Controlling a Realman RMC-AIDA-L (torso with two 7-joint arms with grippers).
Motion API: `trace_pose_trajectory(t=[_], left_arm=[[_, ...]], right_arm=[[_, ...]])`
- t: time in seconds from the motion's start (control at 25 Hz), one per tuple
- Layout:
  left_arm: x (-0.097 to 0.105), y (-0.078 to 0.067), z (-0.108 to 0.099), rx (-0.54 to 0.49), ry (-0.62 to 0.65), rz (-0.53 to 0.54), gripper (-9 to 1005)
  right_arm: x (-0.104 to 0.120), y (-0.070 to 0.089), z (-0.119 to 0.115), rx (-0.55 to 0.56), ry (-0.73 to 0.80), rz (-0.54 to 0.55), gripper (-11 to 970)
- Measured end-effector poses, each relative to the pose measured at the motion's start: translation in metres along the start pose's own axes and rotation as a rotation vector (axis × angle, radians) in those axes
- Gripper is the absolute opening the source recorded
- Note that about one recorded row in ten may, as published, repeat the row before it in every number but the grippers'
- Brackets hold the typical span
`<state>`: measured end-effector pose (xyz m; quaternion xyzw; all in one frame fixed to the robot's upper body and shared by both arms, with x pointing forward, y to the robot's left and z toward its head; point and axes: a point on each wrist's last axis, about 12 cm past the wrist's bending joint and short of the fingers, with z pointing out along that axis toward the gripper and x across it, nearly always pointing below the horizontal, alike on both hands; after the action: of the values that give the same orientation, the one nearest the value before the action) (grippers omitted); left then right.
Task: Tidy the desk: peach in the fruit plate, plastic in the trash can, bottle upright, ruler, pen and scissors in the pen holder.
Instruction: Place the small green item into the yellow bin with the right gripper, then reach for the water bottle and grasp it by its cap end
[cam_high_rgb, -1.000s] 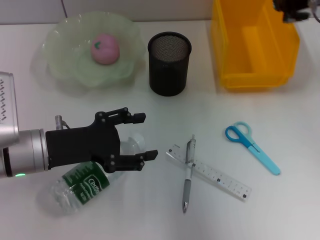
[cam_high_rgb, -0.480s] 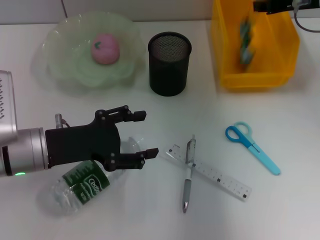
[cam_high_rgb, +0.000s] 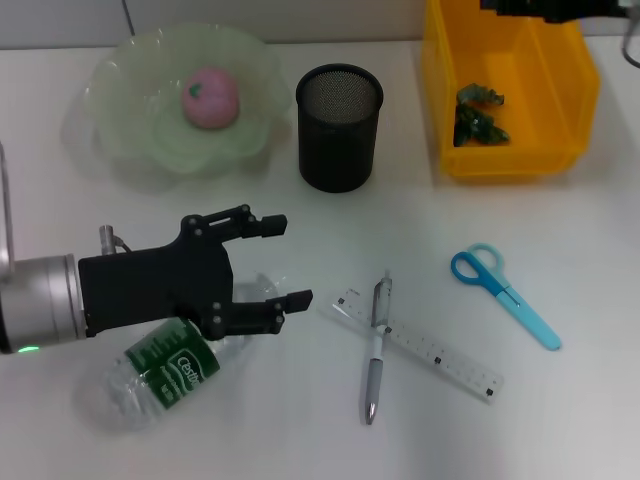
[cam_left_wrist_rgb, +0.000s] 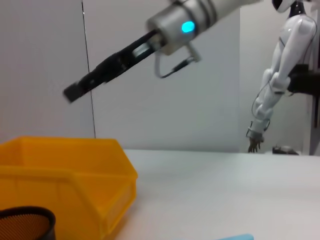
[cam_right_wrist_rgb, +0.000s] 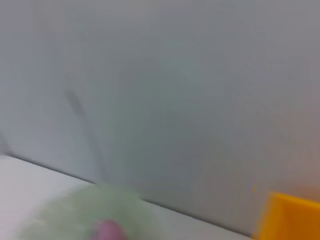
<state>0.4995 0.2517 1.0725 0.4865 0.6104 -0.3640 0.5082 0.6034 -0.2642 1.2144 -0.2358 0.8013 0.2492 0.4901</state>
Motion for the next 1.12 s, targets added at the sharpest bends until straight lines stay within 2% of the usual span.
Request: trace_pose_trajectory(t=[0.08, 0.16, 0.32, 0.4, 0.56, 0.64, 0.8, 0.96, 1.12], left_arm=[[-0.002, 0.000, -0.003, -0.002, -0.017, 0.000, 766], [-0.005, -0.002, -0.005, 0.008, -0.046, 0.000, 765], [-0.021, 0.000, -0.013, 0.025, -0.096, -0.008, 763], [-0.030, 0.003, -0.016, 0.019, -0.062, -0.026, 762], [-0.055, 0.010, -0.001, -0.038, 0.209, -0.140, 761], [-0.069, 0.008, 0.014, -0.090, 0.341, -0.189, 760], [-0.087, 0.001, 0.050, -0.184, 0.565, -0.218, 758], [-0.087, -0.003, 0.077, -0.248, 0.726, -0.181, 757], [-0.082, -0.001, 0.088, -0.281, 0.816, -0.173, 755]], right_arm=[[0.012, 0.009, -0.017, -0.088, -0.038, -0.025, 632], [0.035, 0.016, -0.033, -0.193, -0.094, -0.050, 672], [0.098, 0.019, -0.051, -0.314, -0.188, -0.043, 751], [0.125, 0.022, -0.056, -0.347, -0.193, -0.063, 768], [0.161, 0.025, -0.060, -0.351, -0.179, -0.047, 802], [0.174, 0.027, -0.060, -0.351, -0.165, -0.029, 802], [0.178, 0.027, -0.058, -0.356, -0.148, -0.024, 801], [0.178, 0.028, -0.055, -0.361, -0.145, -0.027, 800], [0.176, 0.028, -0.053, -0.369, -0.146, -0.029, 800]])
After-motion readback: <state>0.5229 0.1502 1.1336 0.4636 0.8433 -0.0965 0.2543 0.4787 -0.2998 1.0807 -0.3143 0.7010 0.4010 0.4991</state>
